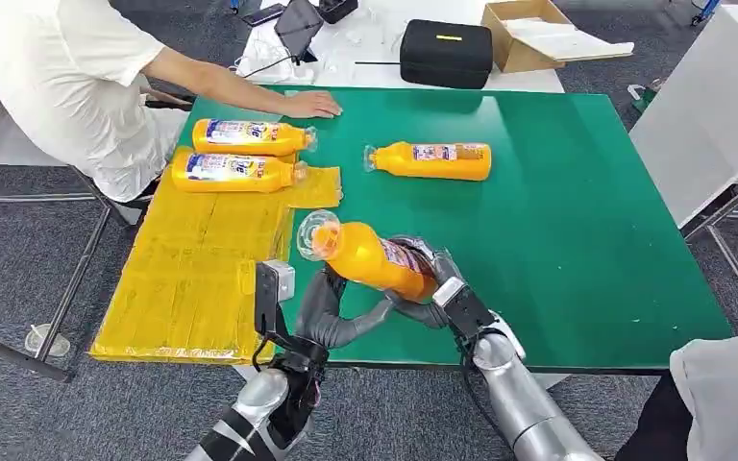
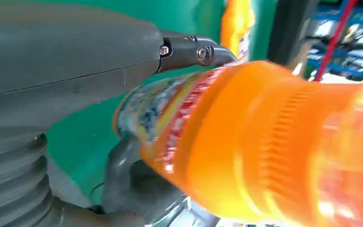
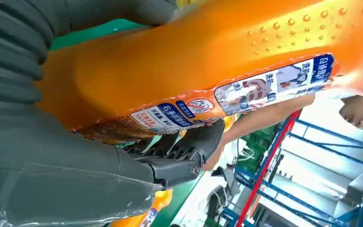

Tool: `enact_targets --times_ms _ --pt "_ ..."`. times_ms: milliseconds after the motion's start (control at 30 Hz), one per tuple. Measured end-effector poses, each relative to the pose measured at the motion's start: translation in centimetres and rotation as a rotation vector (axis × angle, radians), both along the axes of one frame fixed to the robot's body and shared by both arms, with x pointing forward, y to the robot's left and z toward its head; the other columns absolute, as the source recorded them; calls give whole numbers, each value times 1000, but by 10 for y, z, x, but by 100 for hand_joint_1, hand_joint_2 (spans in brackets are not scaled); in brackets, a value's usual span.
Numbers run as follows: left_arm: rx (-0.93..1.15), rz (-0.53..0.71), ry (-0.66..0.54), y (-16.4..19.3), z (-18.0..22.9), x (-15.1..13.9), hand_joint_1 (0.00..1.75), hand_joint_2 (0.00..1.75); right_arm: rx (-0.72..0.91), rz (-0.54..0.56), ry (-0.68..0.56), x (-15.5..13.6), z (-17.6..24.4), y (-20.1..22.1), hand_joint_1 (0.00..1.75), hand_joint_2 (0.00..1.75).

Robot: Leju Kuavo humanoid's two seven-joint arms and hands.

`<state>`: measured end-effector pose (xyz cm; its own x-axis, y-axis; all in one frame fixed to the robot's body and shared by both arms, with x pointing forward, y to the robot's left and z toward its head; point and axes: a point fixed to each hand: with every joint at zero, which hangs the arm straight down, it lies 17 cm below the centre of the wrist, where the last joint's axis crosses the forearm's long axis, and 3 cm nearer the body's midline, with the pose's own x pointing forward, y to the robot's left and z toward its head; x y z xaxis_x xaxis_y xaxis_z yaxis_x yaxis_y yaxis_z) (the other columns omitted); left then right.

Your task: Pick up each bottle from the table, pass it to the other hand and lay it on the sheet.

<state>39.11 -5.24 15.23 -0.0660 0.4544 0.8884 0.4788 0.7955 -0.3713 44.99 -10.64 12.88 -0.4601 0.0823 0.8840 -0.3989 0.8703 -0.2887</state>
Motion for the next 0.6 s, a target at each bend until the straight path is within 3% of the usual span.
enact_targets --times_ms 467,500,533,600 --pt "-41 21 -85 -1 35 -1 0 175 5 78 23 -12 -5 24 175 175" --pt "-39 25 -93 -1 36 -1 49 175 11 89 27 -14 -4 27 175 175" --pt "-37 30 -102 -1 37 -1 175 175 17 96 30 -15 -4 29 175 175" --pt "-44 36 -112 -1 41 -1 175 175 34 113 39 -17 -3 34 175 175"
